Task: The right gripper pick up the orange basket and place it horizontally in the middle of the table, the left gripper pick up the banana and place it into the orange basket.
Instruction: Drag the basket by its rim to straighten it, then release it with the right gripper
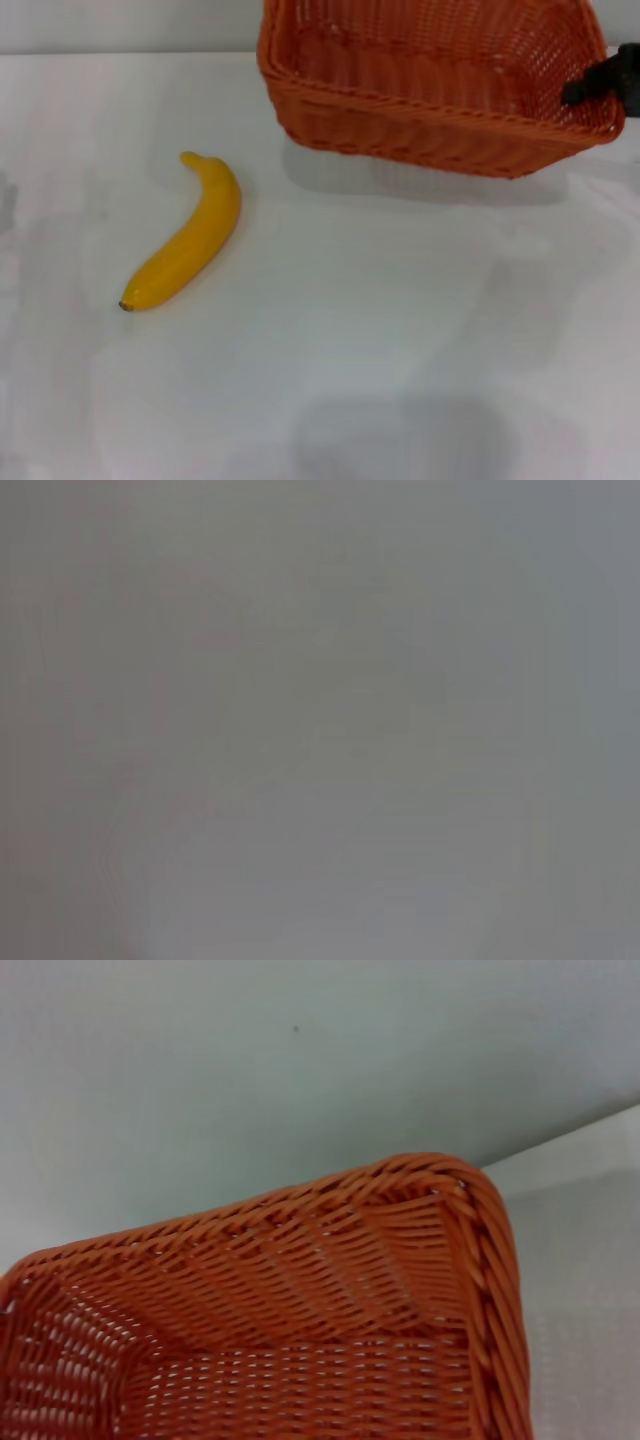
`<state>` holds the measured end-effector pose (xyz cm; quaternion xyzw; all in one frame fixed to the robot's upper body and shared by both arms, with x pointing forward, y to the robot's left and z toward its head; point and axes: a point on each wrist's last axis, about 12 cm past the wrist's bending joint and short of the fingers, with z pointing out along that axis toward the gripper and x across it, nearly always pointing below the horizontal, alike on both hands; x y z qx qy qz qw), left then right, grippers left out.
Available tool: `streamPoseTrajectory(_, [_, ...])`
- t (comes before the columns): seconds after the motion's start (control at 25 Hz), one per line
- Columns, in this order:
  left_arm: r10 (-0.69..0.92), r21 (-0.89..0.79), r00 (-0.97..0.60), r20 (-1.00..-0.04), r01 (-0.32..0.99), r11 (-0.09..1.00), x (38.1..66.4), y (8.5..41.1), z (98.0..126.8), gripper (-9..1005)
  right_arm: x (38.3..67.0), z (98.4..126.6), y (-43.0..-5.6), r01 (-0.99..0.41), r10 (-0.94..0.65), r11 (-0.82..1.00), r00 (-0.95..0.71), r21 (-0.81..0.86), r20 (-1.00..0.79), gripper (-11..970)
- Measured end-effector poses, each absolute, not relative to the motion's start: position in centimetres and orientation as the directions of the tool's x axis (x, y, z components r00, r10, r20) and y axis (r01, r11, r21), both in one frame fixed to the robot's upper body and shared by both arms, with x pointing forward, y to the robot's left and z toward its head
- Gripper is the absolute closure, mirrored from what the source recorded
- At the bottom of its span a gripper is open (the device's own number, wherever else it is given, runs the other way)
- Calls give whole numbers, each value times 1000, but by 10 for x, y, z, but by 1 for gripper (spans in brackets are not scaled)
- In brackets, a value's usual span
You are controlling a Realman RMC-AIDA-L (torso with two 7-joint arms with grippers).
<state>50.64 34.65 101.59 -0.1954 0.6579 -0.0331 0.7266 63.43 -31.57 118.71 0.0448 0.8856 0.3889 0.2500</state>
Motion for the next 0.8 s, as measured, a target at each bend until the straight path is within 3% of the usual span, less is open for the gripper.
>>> streamPoseTrajectory(0.8, [-282,-309,149,-948,-218,926,513,352,1022,134,625,1141,-292,-135,252,706,-869,696,-425,704])
